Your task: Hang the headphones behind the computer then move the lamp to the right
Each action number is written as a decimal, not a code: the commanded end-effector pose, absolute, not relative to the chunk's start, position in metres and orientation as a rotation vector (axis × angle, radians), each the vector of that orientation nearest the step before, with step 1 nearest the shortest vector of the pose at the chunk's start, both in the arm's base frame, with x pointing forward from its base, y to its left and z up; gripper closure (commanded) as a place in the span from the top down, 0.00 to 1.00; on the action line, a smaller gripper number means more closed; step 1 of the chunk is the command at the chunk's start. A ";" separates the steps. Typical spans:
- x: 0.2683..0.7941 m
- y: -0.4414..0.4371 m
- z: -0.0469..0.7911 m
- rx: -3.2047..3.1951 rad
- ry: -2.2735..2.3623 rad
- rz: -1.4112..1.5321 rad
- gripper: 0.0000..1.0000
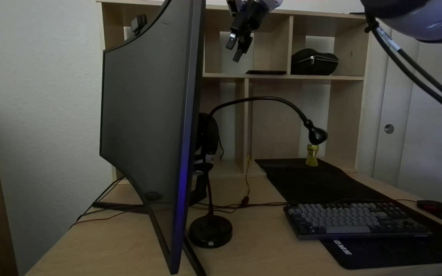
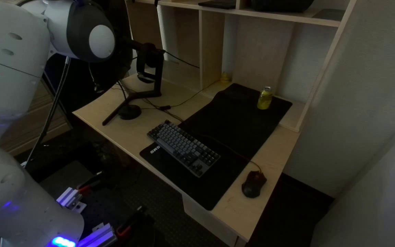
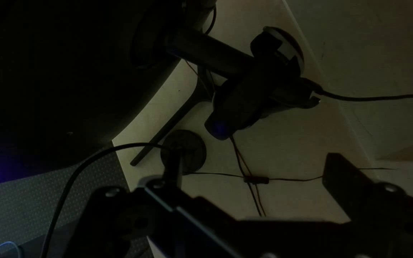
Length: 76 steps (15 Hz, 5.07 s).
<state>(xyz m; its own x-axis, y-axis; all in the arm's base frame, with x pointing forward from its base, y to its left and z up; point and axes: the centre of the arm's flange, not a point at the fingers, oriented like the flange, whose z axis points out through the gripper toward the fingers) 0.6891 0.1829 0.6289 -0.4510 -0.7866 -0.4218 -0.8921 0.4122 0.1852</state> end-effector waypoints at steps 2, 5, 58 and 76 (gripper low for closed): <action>0.656 0.168 0.588 -1.435 2.470 0.462 1.00; 0.647 0.152 0.562 -1.325 2.599 0.254 1.00; 0.595 0.323 0.425 -2.191 2.875 1.210 1.00; 0.587 0.315 0.402 -2.128 3.022 1.626 1.00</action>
